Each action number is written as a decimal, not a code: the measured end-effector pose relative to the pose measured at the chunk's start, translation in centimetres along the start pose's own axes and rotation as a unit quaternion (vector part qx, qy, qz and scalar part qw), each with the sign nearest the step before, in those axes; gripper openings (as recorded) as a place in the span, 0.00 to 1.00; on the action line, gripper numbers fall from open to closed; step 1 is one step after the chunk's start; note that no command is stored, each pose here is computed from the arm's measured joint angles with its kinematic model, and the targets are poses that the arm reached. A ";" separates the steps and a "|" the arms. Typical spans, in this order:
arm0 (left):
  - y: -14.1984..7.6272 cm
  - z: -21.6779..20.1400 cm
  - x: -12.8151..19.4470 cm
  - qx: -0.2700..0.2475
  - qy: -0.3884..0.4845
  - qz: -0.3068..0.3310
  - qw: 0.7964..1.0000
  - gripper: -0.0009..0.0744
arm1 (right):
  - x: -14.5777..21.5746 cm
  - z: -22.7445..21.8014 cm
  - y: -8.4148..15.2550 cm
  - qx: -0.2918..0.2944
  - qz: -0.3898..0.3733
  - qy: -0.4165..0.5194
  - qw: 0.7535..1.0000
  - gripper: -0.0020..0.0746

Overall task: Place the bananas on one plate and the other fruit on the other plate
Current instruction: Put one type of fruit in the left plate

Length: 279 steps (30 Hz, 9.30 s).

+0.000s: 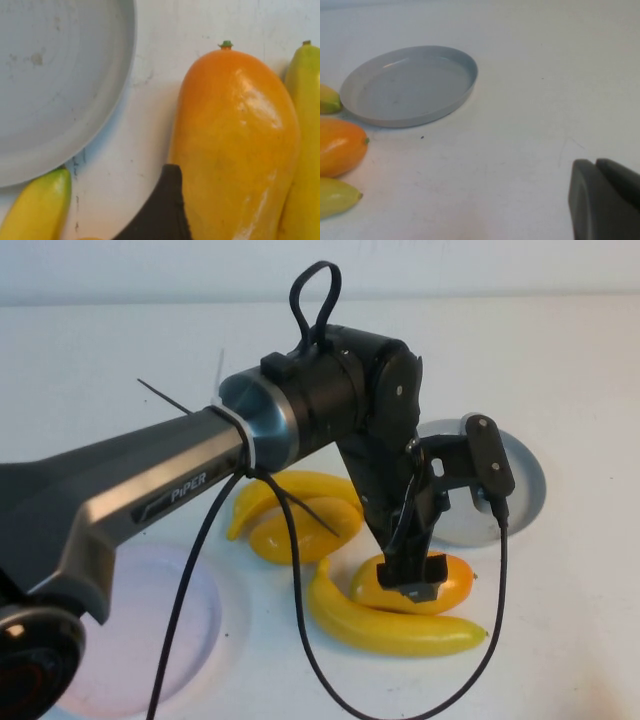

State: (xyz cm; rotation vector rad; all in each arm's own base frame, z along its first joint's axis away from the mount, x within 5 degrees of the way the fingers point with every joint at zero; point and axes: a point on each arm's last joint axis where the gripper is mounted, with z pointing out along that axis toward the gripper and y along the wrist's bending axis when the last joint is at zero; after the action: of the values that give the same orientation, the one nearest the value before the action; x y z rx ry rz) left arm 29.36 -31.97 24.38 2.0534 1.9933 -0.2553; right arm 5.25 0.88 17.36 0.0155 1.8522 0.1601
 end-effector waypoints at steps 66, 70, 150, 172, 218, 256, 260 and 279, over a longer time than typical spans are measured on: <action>-4.7 -11.5 19.7 -0.136 0.061 -0.469 0.870 0.75 | 0.0 0.0 0.0 0.000 0.000 0.000 1.000 0.00; -5.2 -8.5 21.8 -0.133 0.070 -0.487 0.860 0.75 | 0.0 0.0 0.0 0.000 0.000 0.000 1.000 0.00; 3.1 0.6 8.0 -0.135 0.041 -0.192 0.971 0.90 | 0.0 0.0 0.0 0.000 0.000 0.000 1.000 0.00; 4.0 3.2 8.3 -0.138 0.057 -0.179 0.972 0.74 | 0.0 0.0 0.0 0.000 0.000 0.000 1.000 0.00; -5.1 -6.3 13.4 -0.136 0.111 -0.418 0.891 0.73 | 0.0 0.0 0.0 0.000 0.000 0.000 1.000 0.00; -6.8 -2.8 16.9 -0.191 0.121 -0.484 0.845 0.78 | 0.0 0.0 0.0 0.000 0.000 0.000 1.000 0.00; -6.9 -2.8 16.9 -0.190 0.126 -0.488 0.842 0.78 | 0.0 0.0 0.0 0.000 0.000 0.000 1.000 0.00; -6.8 -2.8 16.8 -0.199 0.108 -0.527 0.819 0.89 | 0.0 0.0 0.0 0.000 0.000 0.000 1.000 0.00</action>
State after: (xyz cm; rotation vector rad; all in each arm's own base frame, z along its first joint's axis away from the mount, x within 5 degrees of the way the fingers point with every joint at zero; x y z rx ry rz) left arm 23.10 -14.98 21.37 0.5828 2.8143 0.2052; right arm 5.25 0.88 17.36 0.0155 1.8522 0.1601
